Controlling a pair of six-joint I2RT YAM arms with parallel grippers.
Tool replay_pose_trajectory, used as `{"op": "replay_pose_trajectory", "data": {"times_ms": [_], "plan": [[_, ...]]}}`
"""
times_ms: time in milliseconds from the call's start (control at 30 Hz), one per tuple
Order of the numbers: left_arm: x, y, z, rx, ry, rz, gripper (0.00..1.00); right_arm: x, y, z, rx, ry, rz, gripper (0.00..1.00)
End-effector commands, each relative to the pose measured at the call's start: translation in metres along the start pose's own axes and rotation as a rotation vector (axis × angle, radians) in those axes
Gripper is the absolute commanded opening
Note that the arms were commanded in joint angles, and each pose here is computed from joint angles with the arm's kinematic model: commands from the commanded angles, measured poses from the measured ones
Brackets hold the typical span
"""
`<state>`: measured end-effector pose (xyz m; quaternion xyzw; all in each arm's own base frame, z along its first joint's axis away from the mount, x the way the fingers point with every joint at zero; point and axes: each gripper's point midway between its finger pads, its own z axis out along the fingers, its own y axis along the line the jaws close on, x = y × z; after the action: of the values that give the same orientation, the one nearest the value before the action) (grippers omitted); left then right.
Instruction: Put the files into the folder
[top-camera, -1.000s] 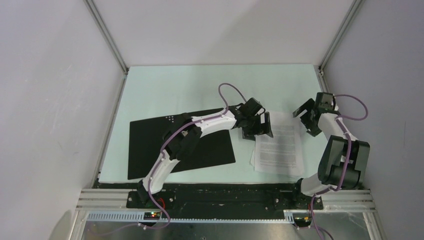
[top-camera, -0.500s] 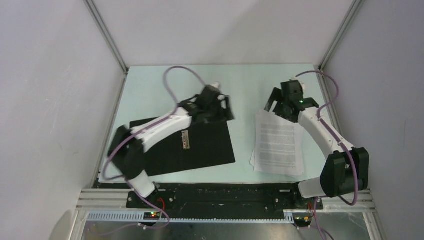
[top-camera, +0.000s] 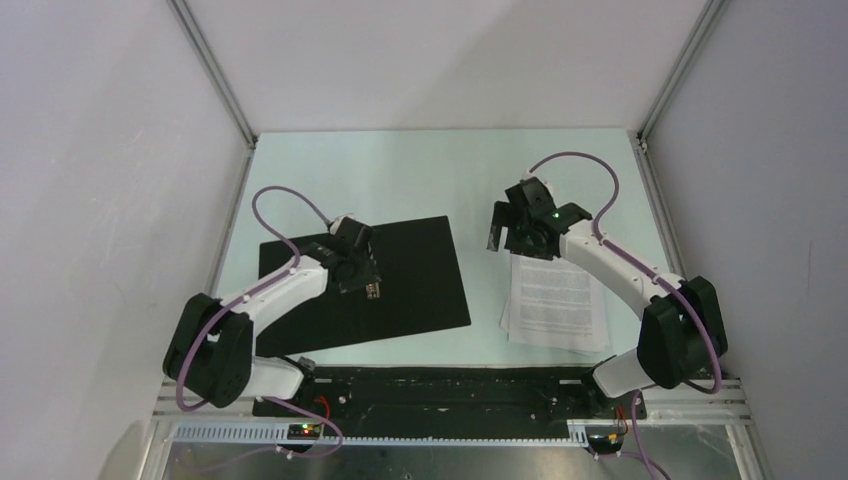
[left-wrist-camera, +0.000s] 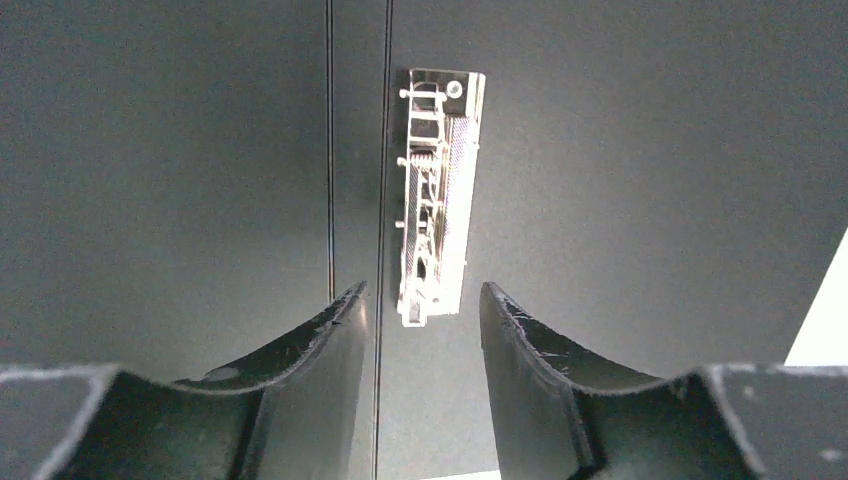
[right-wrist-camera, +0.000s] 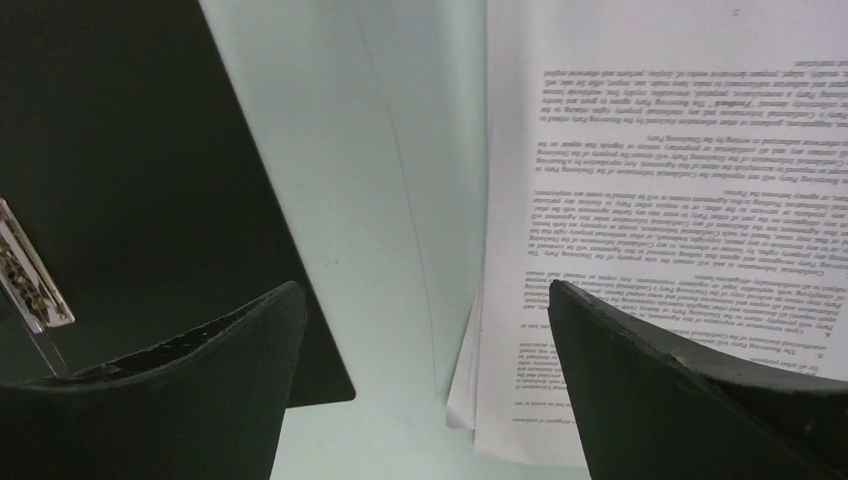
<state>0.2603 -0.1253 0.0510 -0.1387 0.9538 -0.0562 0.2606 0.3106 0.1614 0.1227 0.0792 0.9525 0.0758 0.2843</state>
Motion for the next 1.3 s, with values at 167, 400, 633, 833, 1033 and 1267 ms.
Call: {"op": "replay_pose_trajectory", "data": {"times_ms": [167,400,633,833,1033,1267], "plan": [[-0.009,-0.006,0.031,0.019,0.012,-0.044,0.39,0.017,0.009,-0.001,0.005,0.007,-0.032,0.95],[0.004,-0.014,0.038,0.045,0.05,-0.101,0.2,0.021,0.004,-0.005,0.011,0.006,-0.045,0.95],[0.01,-0.068,0.029,0.126,0.044,-0.181,0.12,0.022,0.002,-0.007,0.001,-0.003,-0.055,0.95],[0.009,-0.097,0.016,0.182,0.038,-0.258,0.2,0.025,0.008,-0.006,-0.028,0.007,-0.085,0.95],[-0.013,-0.1,-0.011,0.259,-0.03,-0.198,0.52,0.032,0.03,-0.01,-0.103,0.014,-0.135,0.94],[-0.006,-0.041,-0.007,0.235,-0.026,-0.249,0.55,0.058,0.092,-0.012,-0.199,0.064,-0.257,0.86]]}}
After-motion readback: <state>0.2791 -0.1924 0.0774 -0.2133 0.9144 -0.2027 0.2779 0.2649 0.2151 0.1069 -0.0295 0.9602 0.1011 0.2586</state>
